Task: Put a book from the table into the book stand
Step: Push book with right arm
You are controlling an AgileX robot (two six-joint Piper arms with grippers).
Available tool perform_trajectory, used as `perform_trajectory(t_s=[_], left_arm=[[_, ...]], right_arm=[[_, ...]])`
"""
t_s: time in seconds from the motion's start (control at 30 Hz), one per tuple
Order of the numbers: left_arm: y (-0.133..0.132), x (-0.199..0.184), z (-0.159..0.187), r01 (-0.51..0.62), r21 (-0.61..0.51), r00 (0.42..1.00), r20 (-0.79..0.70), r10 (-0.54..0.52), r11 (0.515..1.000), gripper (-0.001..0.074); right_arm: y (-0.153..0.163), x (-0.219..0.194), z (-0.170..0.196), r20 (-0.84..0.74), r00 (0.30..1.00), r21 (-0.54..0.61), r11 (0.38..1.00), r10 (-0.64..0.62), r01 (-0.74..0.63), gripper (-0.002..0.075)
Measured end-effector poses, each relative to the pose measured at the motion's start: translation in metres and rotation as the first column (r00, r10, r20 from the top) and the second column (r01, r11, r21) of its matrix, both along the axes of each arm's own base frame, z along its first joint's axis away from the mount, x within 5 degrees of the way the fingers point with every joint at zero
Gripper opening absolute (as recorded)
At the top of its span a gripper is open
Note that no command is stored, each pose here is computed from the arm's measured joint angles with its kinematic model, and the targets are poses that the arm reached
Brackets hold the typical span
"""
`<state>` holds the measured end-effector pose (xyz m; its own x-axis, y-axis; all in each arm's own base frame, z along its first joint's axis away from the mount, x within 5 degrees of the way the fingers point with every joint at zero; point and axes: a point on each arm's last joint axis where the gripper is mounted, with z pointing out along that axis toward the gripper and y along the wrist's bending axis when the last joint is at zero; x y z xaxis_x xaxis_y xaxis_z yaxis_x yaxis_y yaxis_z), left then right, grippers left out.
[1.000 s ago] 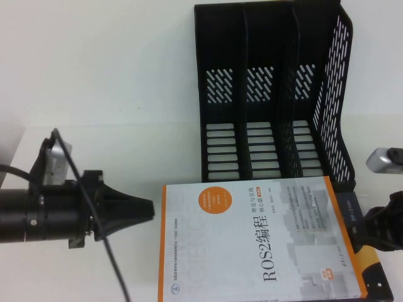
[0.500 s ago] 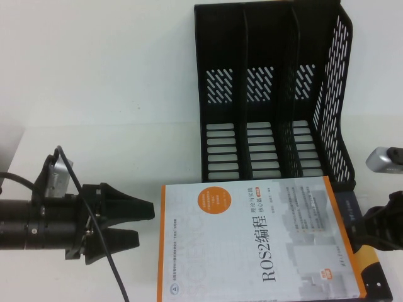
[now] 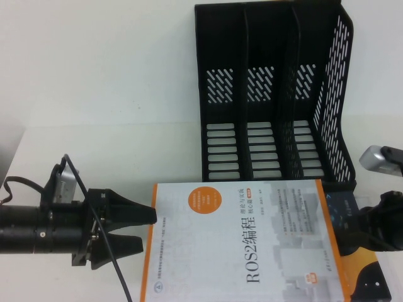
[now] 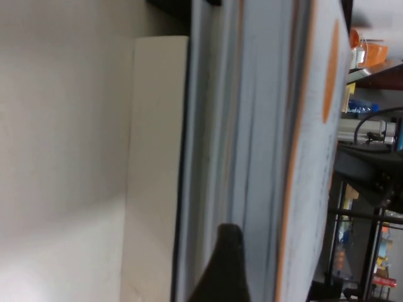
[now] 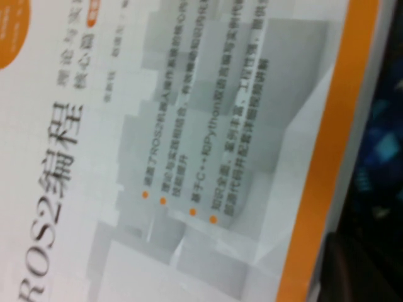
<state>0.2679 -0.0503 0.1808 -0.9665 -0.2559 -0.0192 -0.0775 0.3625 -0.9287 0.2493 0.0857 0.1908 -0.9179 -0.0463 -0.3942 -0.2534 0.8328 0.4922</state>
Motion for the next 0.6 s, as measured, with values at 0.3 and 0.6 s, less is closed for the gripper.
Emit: perform_trajectory(t_s=[0.3, 0.6], left_arm=[[0.0003, 0.0035, -0.0059, -0.012, -0.01, 1.0, -0.009, 0.012, 1.0, 0.0596], [0.0003, 0.0018, -0.0071, 0.006, 0.003, 1.0, -0.015, -0.006, 1.0, 0.0596]], right_arm=[[0.0061, 0.0047, 0.0084, -0.005, 0.999, 0.032, 0.998, 0.045, -0.045, -0.0003], [0.0063, 0.0062, 0.0073, -0.008, 0.999, 0.031, 0.999, 0.045, -0.045, -0.0003]])
